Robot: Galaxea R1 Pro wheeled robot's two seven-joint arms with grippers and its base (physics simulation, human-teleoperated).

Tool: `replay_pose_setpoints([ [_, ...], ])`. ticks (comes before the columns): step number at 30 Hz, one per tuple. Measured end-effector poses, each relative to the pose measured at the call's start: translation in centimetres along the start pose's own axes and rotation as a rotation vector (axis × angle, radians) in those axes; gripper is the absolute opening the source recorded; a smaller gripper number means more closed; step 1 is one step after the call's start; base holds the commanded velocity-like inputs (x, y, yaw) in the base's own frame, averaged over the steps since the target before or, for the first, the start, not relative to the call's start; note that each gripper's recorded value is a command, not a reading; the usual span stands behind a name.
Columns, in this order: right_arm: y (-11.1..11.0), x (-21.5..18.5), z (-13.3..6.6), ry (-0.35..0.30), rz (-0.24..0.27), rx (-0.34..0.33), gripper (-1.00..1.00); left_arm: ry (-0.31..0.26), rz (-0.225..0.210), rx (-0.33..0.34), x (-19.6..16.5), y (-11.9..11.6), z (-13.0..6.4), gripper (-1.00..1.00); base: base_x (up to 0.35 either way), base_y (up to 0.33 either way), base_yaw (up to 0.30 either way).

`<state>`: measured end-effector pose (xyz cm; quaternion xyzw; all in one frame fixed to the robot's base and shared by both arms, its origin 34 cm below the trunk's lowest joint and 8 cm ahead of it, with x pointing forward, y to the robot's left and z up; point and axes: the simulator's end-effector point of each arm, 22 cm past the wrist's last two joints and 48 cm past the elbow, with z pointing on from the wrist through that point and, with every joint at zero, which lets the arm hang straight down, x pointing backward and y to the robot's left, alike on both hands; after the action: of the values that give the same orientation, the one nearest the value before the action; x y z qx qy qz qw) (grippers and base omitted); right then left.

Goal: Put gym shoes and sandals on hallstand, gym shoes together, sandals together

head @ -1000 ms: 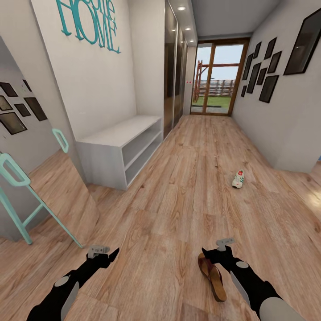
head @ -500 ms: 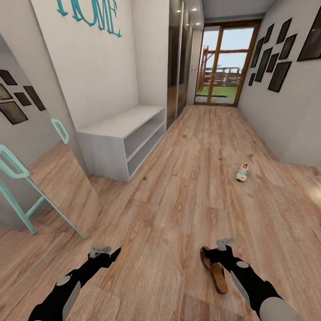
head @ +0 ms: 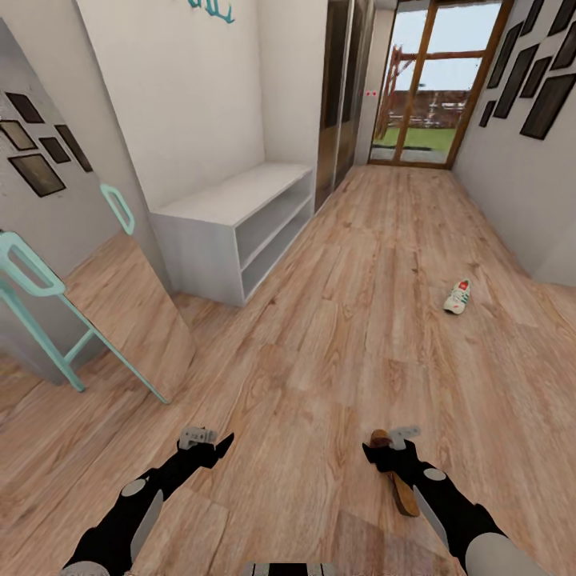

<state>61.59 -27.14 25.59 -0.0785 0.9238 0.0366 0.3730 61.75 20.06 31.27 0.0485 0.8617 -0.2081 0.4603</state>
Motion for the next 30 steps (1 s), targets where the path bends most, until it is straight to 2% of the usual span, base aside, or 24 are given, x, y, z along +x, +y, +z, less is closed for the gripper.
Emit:
replay_pose_setpoints([
  [7, 0.2, 2.1, 0.8, 0.037, 0.005, -0.005, 1.0, 0.003, -0.012, 0.014, -0.9, -0.5, 1.1, 1.0, 0.0, 0.0, 0.14],
  [16, 0.4, 4.9, 1.7, 0.085, 0.012, -0.01, 1.0, 0.039, -0.042, 0.031, 0.8, -1.5, 2.3, 1.0, 0.0, 0.0, 0.111],
  [22, 0.4, 6.9, 2.3, 0.118, 0.016, -0.012, 1.0, 0.071, -0.06, 0.03, 2.8, -1.3, 2.6, 1.0, 0.0, 0.0, -0.057],
  [30, 0.5, 7.2, 2.4, 0.123, 0.015, -0.014, 1.0, 0.071, -0.056, 0.029, 3.2, -1.3, 2.6, 1.0, 0.0, 0.0, -0.067],
])
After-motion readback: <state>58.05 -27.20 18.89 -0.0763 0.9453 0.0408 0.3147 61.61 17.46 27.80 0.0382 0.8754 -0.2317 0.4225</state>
